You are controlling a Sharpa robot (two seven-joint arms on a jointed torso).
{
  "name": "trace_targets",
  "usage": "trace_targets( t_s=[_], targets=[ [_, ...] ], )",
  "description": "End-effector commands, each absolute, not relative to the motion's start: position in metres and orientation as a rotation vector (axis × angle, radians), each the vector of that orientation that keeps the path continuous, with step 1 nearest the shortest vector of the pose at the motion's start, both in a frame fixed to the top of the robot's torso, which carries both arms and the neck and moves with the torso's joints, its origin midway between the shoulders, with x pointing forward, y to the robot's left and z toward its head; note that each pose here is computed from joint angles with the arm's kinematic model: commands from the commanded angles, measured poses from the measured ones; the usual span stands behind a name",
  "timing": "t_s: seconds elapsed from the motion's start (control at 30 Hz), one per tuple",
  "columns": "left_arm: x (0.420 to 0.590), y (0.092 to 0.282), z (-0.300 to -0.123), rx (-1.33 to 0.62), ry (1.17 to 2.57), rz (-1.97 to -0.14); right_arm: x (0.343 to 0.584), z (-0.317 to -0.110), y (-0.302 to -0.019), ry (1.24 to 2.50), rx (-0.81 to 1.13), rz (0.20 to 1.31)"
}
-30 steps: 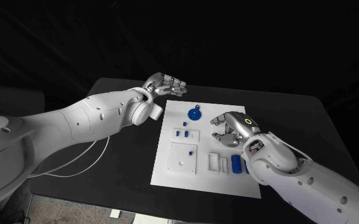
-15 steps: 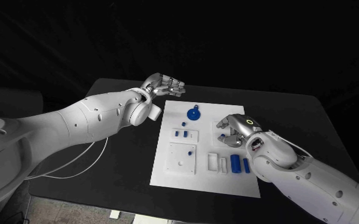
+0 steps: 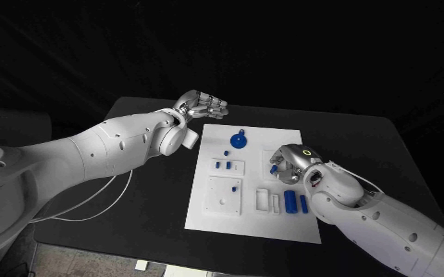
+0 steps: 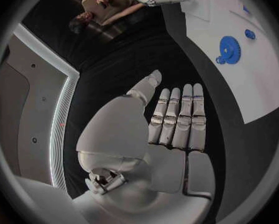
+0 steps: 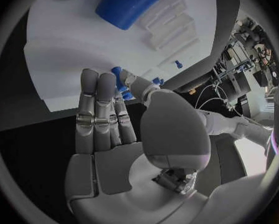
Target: Assemble the parts on the task board
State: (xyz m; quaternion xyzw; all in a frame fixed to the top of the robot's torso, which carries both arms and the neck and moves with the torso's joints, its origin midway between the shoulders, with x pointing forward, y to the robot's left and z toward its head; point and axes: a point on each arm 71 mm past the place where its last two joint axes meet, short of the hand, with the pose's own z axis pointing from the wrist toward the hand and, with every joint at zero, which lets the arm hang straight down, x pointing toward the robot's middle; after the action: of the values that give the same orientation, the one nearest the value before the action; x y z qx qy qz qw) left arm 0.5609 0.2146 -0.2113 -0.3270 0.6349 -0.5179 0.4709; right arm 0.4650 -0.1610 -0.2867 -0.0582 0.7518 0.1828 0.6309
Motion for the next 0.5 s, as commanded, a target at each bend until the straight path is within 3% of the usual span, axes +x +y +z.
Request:
trace_targets(
  t_s=[0.03, 0.5],
  targets=[
    [0.5609, 0.2125, -0.2097, -0.795, 1.55, -1.285, 0.4646, -0.2883, -0.1589, 1.738, -0.163, 0.401],
    [0.561, 0.2121, -0.2098, -0.795, 1.551, -1.286, 0.4637, -0.2863, -0.155, 1.719, -0.165, 0.417]
  ],
)
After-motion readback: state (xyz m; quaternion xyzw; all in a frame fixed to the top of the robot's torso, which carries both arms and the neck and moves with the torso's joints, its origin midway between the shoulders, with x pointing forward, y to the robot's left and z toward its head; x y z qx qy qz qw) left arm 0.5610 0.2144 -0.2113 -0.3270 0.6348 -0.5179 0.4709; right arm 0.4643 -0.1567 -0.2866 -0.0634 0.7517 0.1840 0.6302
